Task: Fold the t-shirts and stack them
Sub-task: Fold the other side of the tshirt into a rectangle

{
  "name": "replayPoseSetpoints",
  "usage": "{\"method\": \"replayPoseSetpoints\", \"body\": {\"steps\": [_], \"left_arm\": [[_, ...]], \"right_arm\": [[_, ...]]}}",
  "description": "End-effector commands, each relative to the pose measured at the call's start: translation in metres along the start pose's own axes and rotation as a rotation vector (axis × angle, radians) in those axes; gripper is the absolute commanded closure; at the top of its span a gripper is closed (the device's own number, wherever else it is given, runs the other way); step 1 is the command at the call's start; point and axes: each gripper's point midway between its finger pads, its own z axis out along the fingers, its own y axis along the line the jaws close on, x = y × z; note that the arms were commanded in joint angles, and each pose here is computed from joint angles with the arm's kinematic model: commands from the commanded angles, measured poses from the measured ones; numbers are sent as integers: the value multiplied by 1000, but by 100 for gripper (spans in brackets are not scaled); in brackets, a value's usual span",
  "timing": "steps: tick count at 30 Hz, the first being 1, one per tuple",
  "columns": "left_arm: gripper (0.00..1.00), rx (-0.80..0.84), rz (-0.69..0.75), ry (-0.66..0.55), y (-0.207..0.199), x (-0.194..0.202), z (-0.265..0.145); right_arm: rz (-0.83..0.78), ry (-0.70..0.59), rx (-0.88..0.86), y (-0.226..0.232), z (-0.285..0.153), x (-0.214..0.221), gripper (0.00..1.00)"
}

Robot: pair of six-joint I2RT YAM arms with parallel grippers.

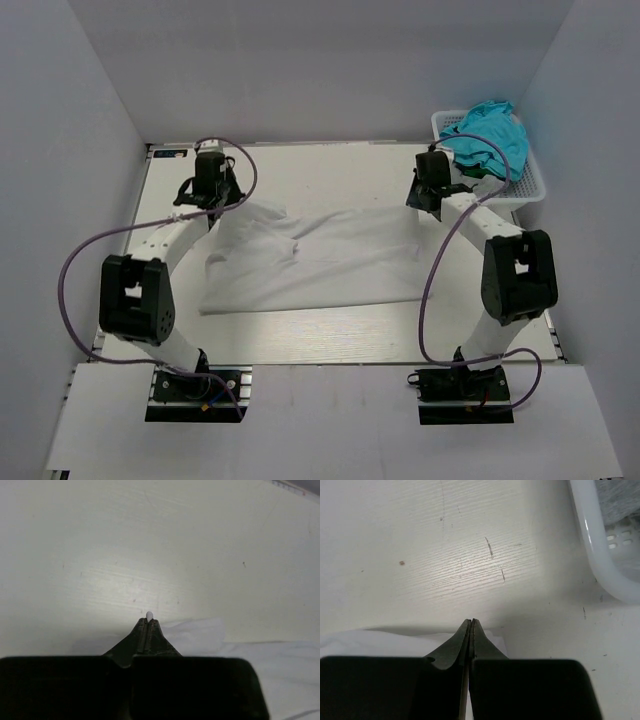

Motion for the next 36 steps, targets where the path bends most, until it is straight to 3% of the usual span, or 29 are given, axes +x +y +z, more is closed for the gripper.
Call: {"method": "replayPoseSetpoints", "body": {"steps": [1, 2, 15, 19, 26, 27, 28, 29, 30, 32, 36], "left_arm": [[100, 31, -74, -71, -2, -7, -33], [100, 28, -82, -42, 4, 10, -37], [100, -1, -301, -145, 45, 58, -115], [100, -76, -375, -55, 67, 110, -116], [100, -215, -447, 58, 97, 161, -136], [96, -230, -465, 74, 99, 166, -140], [77, -269, -483, 118, 105, 179, -147], [49, -243, -487, 152, 100, 184, -150], [1, -216, -494, 148, 93, 176, -154], [0, -193, -476, 173, 87, 172, -159], [0, -127, -415, 116, 69, 125, -166]], "right_arm": [[10, -47, -25, 0, -12, -6, 100], [15, -57, -29, -1, -17, -7, 100], [50, -67, 36, -35, -46, 29, 100], [53, -22, 60, -46, -44, 57, 100], [80, 78, 105, -62, -47, 101, 99], [100, 105, 139, -70, -50, 114, 82], [114, 81, 128, -71, -59, 110, 57], [116, 82, 130, -73, -62, 112, 25], [106, 102, 145, -80, -67, 123, 10], [92, 60, 112, -77, -82, 110, 10], [76, -32, 2, -60, -105, 77, 10]]}}
